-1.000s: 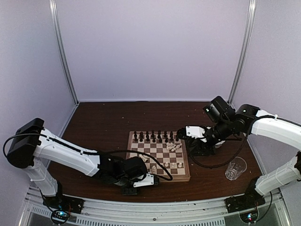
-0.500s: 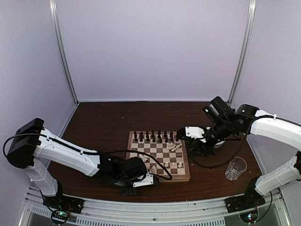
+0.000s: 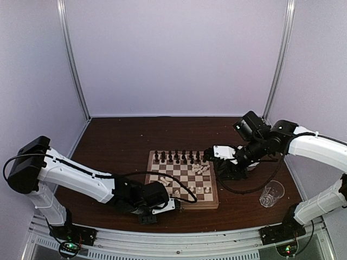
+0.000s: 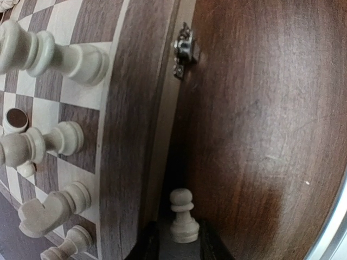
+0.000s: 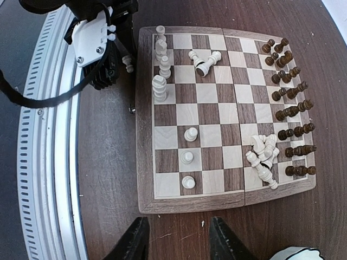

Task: Set up the chess pieces on the board
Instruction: Pick up the pawn from the corner of the board.

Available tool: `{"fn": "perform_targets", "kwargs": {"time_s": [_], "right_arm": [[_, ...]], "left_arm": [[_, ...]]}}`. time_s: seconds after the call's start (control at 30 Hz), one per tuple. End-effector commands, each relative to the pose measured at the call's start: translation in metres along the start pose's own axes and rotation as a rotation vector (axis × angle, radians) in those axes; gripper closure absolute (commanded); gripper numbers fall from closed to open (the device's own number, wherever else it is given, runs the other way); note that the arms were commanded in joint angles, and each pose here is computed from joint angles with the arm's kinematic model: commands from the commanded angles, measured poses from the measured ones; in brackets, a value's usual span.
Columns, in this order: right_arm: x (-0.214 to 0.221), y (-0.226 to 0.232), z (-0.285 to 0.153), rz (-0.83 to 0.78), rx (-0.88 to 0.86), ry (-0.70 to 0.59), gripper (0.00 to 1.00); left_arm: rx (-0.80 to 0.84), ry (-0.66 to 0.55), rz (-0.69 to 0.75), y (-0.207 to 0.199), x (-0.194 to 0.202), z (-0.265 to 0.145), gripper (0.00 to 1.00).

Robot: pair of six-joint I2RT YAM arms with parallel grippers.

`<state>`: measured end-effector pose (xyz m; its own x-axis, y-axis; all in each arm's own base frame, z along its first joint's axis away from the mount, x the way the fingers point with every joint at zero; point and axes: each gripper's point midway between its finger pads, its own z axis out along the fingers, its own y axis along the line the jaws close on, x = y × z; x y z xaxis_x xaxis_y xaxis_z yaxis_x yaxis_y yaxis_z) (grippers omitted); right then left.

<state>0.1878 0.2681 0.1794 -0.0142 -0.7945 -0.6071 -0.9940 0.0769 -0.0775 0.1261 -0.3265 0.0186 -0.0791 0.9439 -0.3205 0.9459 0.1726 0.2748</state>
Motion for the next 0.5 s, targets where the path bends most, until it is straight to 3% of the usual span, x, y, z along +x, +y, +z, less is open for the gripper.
{"fn": "perform_targets", "kwargs": {"time_s": [0.0,0.2,0.47], "right_arm": [[-0.005,-0.001,-0.001,0.009,-0.008,-0.023,0.60],[-0.005,0.000,-0.002,0.009,-0.009,-0.024,0.60],[-0.008,0.001,-0.003,0.016,-0.016,-0.031,0.60]], "left_arm": [[-0.024,0.068,-0.015,0.004,0.015,0.004,0.74],[0.008,0.081,-0.013,-0.002,0.015,0.009,0.80],[0.027,-0.039,-0.072,0.000,-0.006,-0.009,0.83]]}}
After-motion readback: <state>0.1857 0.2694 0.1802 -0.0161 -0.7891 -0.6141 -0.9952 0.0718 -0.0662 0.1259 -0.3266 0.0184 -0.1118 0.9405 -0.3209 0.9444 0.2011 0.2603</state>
